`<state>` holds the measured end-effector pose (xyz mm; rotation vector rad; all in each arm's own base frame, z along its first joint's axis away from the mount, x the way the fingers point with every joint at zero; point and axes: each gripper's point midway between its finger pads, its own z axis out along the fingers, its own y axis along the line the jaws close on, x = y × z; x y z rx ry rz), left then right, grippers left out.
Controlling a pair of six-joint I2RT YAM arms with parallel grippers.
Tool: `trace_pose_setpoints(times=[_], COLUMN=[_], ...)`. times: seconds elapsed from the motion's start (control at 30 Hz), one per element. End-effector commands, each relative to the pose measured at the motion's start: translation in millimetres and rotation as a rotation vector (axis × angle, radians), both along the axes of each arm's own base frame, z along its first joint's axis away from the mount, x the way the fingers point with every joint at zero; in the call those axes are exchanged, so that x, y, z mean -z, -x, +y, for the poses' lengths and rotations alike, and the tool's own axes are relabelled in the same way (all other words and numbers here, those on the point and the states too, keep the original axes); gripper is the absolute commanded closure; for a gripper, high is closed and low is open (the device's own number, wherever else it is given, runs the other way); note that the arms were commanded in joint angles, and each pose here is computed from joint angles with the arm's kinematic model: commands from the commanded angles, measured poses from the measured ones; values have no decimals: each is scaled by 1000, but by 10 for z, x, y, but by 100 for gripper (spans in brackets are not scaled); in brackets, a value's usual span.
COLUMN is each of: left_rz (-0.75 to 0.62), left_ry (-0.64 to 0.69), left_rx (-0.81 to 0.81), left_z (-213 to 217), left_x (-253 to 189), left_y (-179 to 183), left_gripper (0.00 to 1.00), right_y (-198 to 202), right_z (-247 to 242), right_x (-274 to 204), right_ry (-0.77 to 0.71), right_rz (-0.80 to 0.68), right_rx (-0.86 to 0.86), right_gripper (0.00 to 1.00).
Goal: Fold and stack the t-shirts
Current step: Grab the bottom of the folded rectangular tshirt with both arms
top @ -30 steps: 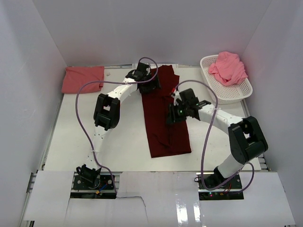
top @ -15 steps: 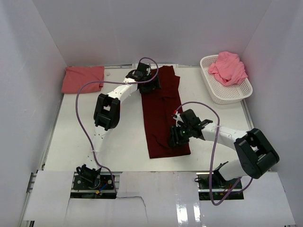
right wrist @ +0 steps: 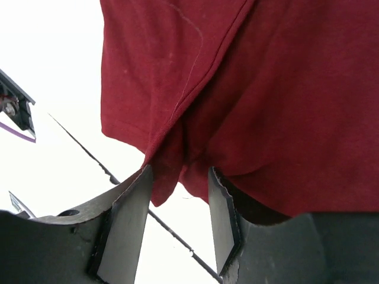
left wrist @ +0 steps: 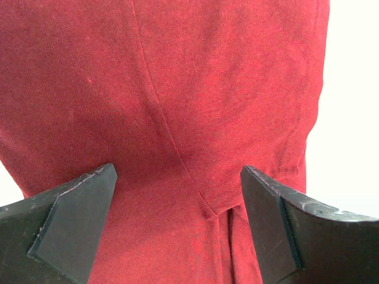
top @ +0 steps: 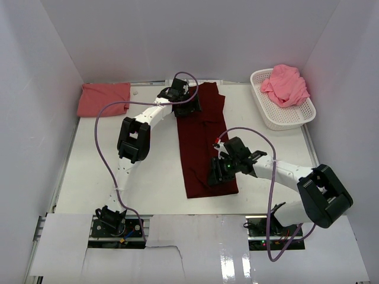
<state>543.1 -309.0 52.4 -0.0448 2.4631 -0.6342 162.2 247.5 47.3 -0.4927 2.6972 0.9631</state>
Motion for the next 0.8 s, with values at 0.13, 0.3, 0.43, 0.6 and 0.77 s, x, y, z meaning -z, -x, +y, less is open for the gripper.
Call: trace_pose_setpoints(times=[0.13,0.3,0.43,0.6,0.77], left_rz=[-37,-32,-33,-35,-34], left_ry=[0,5,4,-2,-4], left_rx=[3,5,6,6,6], left_z=[40,28,30,39,43], left_x=[-261,-252,-263,-262,-263], left_y=[-35,-33,-31,-33,-32], left_gripper=[2,2,2,2,2], right_y=[-16,5,47,117,161], right_z=[206,215,246,289,298], right_x=[-322,-386,-309,-108,25], right_ry=[-87,-78,-74,-56,-31], right_rz=[-66,-84,-65,-25,-15], right_rx=[-25,-37,-52,-70,-81], right_gripper=[51,51,51,51,52])
